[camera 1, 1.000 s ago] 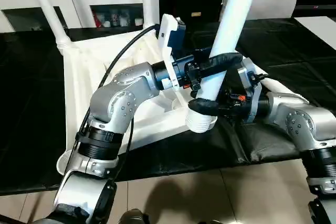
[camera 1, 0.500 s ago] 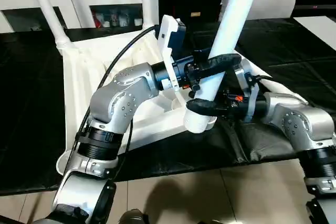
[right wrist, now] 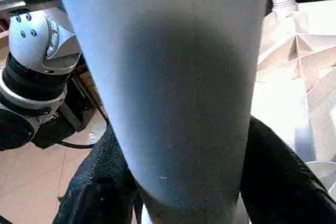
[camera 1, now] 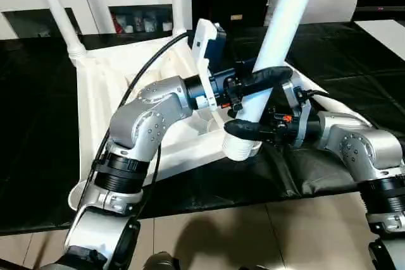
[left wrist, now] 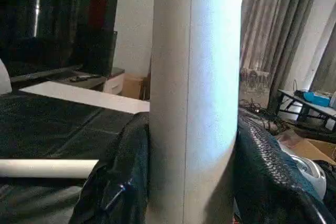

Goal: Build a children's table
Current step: Pick table leg

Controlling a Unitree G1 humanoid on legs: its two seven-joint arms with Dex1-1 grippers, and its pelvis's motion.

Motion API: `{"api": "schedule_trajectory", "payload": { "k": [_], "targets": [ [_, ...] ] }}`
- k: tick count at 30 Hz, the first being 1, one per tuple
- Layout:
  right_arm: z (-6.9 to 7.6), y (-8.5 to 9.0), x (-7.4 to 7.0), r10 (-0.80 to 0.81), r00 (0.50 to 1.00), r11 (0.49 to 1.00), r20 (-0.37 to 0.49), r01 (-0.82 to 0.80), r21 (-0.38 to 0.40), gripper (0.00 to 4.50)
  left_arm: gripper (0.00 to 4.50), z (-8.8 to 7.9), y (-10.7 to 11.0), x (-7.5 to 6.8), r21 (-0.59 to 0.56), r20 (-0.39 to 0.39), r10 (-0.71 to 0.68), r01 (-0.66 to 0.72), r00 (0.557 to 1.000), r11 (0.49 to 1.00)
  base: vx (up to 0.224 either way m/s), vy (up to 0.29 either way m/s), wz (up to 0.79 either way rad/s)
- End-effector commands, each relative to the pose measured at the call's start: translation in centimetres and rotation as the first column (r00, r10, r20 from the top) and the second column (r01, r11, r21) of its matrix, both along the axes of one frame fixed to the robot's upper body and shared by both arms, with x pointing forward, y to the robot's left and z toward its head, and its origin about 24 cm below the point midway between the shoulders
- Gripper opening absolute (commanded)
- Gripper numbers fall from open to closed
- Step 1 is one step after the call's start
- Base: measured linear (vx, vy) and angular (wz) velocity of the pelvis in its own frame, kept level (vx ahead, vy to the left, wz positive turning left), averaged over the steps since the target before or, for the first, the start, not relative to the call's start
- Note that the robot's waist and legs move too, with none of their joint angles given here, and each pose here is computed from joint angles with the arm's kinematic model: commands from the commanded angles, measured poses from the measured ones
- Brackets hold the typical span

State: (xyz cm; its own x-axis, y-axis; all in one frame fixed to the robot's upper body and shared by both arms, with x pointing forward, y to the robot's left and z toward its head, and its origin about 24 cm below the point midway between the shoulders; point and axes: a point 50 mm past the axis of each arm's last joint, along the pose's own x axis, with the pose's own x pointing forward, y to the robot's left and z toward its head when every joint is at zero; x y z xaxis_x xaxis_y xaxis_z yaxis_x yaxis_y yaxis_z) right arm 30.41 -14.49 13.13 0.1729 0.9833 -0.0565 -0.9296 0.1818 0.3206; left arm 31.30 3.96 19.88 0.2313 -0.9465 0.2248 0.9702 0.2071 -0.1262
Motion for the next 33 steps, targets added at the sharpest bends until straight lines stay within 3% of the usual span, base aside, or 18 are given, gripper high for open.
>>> {"api": "schedule_trajectory", "payload": {
  "k": [1, 6, 11, 12, 17, 19, 24, 33],
  "targets": [
    [0.6, 0.0, 0.2, -0.004, 1.0, 1.0, 0.024, 0.004, -0.001, 2.21, 1.8, -0.1, -0.1, -0.2, 0.011, 0.012, -0.01, 0.01, 1.0, 1.0, 0.0, 0.0, 0.0],
    [0.3, -0.1, 0.4, -0.035, 0.999, 0.999, 0.016, 0.035, -0.024, 2.02, 1.8, -0.2, -0.2, -0.1, 0.021, 0.013, -0.007, 0.007, 1.0, 1.0, 0.0, 0.0, 0.0],
    [0.1, 0.5, 0.5, -0.077, 0.997, 0.997, 0.025, 0.077, 0.0, 1.98, 1.8, -0.4, -0.3, 0.3, 0.029, -0.024, 0.051, -0.05, 0.998, 0.998, 0.0, 0.0, 0.0],
    [0.1, 0.7, 0.6, -0.094, 0.995, 0.996, 0.03, 0.093, 0.009, 1.94, 2.36, -0.4, -0.3, 0.2, 0.024, -0.028, 0.045, -0.045, 0.999, 0.999, 0.0, 0.0, 0.0],
    [-0.8, 1.3, 0.8, -0.153, 0.988, 0.988, 0.03, 0.153, -0.005, 1.92, 2.57, -0.2, -1.2, -0.6, 0.012, -0.037, -0.015, 0.015, 0.999, 1.0, 0.0, 0.0, 0.0],
    [-1.3, 1.5, 0.8, -0.183, 0.983, 0.983, 0.017, 0.184, -0.014, 1.91, 2.92, -0.3, -1.9, -1.3, 0.017, -0.033, -0.045, 0.045, 0.998, 0.999, 0.0, 0.0, 0.0],
    [-1.9, 2.1, 0.8, -0.242, 0.97, 0.97, 0.01, 0.242, 0.002, 1.91, 3.17, -0.5, -3.4, -2.4, 0.02, -0.013, -0.081, 0.081, 0.997, 0.996, 0.0, 0.0, 0.0],
    [-2.0, 1.6, 1.3, -0.384, 0.923, 0.923, 0.037, 0.382, 0.039, 1.91, 3.29, 0.0, -2.4, -1.8, -0.126, -0.09, -0.022, 0.011, 0.996, 0.992, 0.0, 0.0, 0.0]
  ]
}}
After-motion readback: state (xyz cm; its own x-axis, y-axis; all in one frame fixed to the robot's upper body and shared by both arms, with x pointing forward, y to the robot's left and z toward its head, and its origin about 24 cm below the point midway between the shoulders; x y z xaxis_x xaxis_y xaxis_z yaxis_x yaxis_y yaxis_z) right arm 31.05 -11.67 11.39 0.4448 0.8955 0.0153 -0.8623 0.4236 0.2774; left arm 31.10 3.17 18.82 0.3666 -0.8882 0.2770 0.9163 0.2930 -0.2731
